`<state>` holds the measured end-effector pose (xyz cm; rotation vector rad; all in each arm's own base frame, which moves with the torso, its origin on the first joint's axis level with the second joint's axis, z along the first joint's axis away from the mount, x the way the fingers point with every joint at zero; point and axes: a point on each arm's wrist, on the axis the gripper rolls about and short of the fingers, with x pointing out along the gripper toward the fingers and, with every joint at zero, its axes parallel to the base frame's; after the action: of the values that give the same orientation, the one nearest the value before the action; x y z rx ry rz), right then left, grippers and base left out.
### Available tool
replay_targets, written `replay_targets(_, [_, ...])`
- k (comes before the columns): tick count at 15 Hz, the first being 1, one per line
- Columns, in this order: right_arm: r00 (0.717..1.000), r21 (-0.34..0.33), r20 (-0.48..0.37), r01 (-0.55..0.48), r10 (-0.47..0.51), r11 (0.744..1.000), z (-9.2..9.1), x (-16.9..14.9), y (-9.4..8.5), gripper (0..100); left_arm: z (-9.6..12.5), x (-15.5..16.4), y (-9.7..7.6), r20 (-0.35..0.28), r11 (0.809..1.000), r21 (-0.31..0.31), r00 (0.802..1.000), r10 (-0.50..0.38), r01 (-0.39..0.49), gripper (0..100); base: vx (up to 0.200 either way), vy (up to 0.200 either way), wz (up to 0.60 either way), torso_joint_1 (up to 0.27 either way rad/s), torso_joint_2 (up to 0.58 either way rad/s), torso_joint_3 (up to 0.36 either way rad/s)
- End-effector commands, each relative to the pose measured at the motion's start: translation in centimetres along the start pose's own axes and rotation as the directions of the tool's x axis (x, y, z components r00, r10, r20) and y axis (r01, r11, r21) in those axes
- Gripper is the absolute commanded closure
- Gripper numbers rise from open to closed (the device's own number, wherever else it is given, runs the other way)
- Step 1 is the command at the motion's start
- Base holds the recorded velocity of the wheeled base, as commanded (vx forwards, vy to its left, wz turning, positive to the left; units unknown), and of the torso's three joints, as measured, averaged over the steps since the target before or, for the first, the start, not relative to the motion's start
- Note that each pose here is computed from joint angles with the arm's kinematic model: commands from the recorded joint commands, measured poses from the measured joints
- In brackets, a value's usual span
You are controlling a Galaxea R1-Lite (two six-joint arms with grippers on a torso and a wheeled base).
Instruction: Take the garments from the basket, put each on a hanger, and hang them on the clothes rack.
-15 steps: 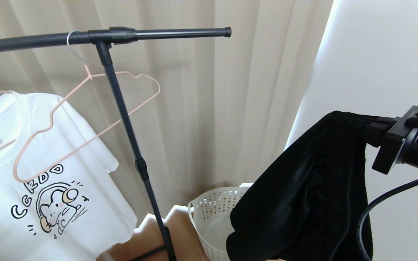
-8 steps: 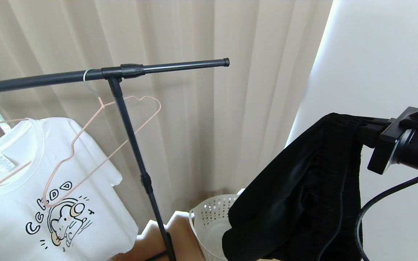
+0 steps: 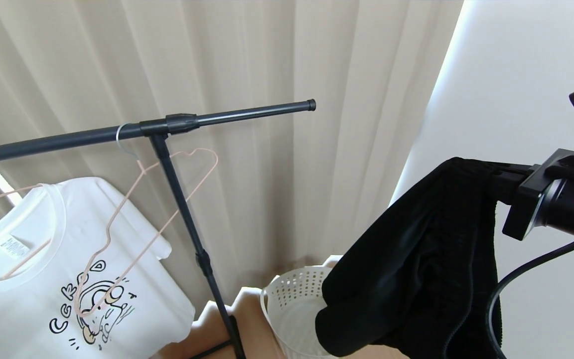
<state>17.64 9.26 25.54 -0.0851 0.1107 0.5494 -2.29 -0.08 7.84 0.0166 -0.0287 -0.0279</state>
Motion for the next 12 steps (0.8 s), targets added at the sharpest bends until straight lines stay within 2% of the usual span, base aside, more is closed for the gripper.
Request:
replay_targets(1, [1.000,0.000,-0.005,0.000,0.000,1.000,-0.14,0.05,0.01,100,0.02,0.00,0.00,0.002,1.000,0.001,1.000,0.001,-0.001,0,0.000,0.000,0.00,0.183,-0.36,-0.246])
replay_targets(7, [1.000,0.000,-0.004,0.000,0.000,1.000,-0.12,0.00,0.01,100,0.01,0.00,0.00,0.001,1.000,0.001,1.000,0.000,0.000,0,0.000,0.000,0.00,0.171,-0.36,-0.199])
replay_targets(12, [1.000,-0.031,-0.008,0.000,0.000,1.000,-0.32,-0.08,0.03,100,0.02,0.00,0.00,0.002,1.000,0.001,1.000,0.001,-0.001,0,0.000,0.000,0.00,0.165,-0.34,-0.184])
